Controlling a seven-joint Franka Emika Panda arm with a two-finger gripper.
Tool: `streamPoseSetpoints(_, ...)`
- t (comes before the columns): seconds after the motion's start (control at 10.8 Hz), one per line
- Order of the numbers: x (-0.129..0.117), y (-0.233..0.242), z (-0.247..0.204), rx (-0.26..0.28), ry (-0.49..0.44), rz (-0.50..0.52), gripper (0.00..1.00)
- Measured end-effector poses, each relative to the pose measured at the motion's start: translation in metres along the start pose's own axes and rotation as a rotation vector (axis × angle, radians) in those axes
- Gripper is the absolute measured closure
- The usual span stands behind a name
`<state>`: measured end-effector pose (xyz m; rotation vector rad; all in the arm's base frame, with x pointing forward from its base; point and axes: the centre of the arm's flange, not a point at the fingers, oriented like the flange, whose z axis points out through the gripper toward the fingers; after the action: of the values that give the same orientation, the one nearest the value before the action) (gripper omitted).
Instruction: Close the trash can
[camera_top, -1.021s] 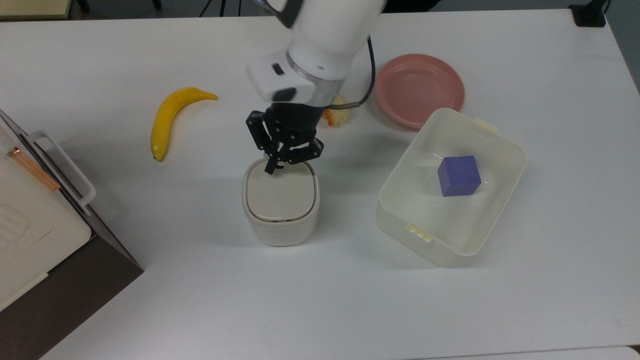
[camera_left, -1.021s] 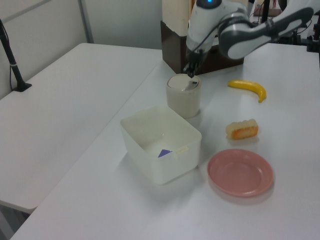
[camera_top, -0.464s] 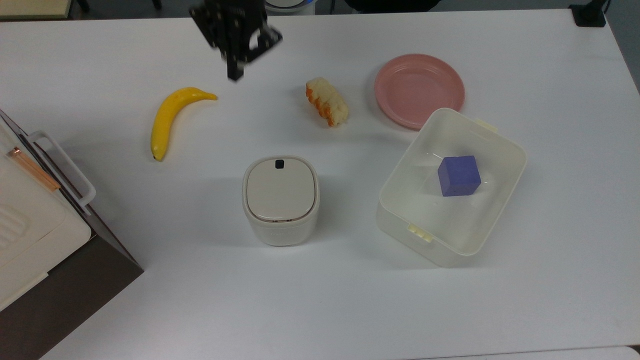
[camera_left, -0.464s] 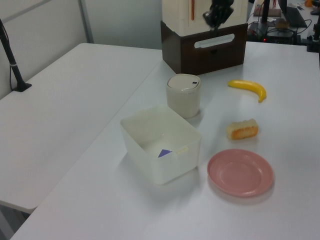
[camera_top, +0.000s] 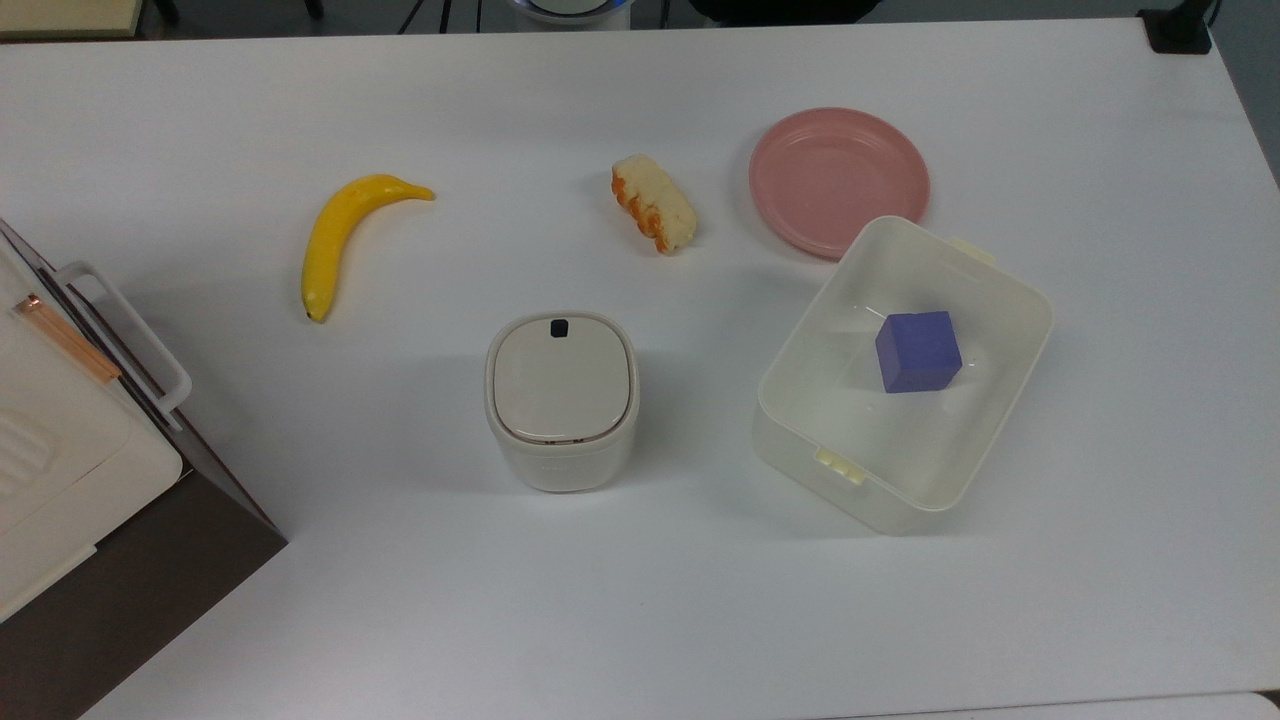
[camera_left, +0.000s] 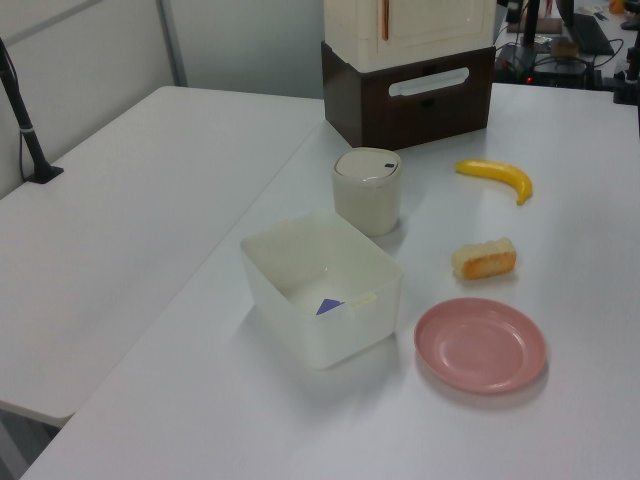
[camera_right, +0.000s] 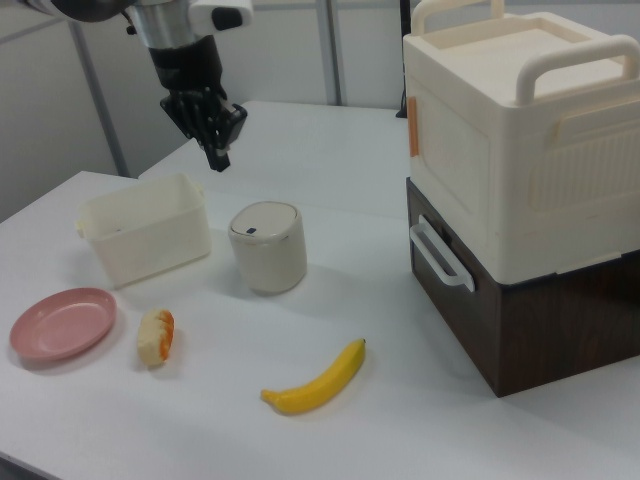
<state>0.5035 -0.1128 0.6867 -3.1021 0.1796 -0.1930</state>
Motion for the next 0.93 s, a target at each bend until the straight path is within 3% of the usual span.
streamPoseSetpoints(0.56, -0.003, 0.005, 0.005, 0.015, -0.016, -0.036, 0.03)
streamPoseSetpoints(0.93, 0.014, -0.009, 0.030, 0.015, 0.028, -0.004, 0.00)
